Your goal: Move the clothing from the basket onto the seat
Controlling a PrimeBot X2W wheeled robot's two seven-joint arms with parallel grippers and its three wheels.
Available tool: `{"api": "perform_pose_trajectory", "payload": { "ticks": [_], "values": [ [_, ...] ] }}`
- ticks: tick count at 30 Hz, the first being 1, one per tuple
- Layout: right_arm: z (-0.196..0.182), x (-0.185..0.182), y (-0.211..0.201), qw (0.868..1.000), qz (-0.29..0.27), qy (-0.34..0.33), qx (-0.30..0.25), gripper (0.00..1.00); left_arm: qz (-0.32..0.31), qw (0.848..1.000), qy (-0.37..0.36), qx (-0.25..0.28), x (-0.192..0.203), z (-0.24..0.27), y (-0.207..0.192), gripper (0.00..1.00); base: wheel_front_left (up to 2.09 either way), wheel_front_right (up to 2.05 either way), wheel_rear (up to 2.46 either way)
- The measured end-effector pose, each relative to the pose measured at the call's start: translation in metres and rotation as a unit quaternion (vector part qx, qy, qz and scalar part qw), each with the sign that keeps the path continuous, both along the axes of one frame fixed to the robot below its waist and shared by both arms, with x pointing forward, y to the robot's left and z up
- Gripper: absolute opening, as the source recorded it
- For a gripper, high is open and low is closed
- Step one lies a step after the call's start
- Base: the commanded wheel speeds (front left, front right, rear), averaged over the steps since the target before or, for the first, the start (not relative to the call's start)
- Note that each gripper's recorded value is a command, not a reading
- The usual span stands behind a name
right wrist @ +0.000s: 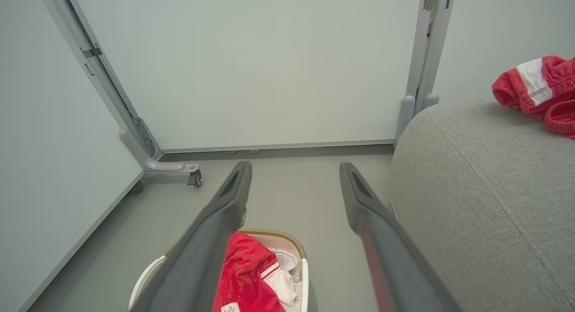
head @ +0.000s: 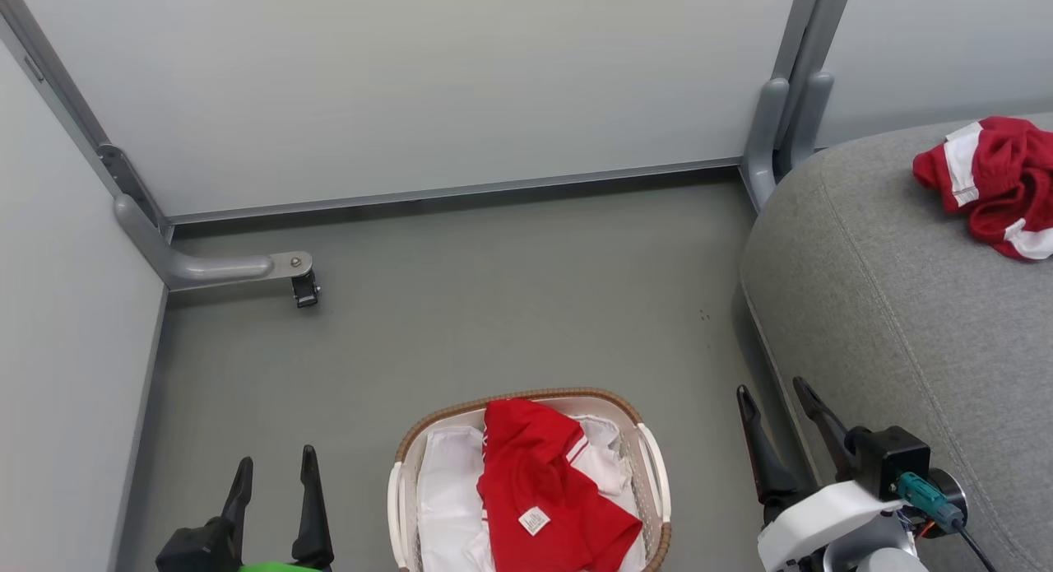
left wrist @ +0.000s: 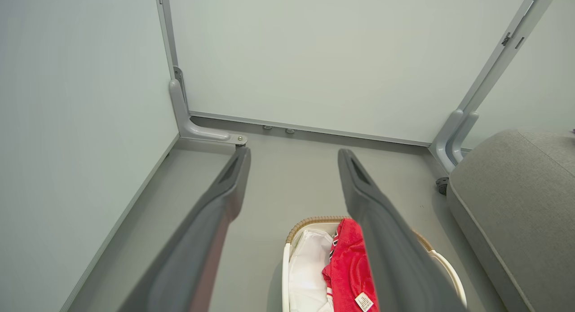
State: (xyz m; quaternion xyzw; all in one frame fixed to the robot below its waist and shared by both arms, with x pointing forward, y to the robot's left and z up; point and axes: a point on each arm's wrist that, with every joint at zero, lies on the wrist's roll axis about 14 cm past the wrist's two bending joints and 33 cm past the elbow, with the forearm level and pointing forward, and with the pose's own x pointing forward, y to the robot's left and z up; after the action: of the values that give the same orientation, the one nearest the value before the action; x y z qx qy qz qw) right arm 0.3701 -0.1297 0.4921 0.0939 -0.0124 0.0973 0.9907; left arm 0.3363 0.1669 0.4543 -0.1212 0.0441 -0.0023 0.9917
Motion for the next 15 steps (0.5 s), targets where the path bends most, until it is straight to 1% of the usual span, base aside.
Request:
{"api": "perform_pose_trajectory", "payload": {
  "ticks": [15],
  "values": [
    [-0.0033, -0.0015, 0.003, 1.0, 0.005, 0.005, 0.001, 1.0, -0.009, 1.0, 0.005, -0.001, -0.0011, -0.0046, -0.0042, 1.0, 0.0, 0.0, 0.0]
  ]
}}
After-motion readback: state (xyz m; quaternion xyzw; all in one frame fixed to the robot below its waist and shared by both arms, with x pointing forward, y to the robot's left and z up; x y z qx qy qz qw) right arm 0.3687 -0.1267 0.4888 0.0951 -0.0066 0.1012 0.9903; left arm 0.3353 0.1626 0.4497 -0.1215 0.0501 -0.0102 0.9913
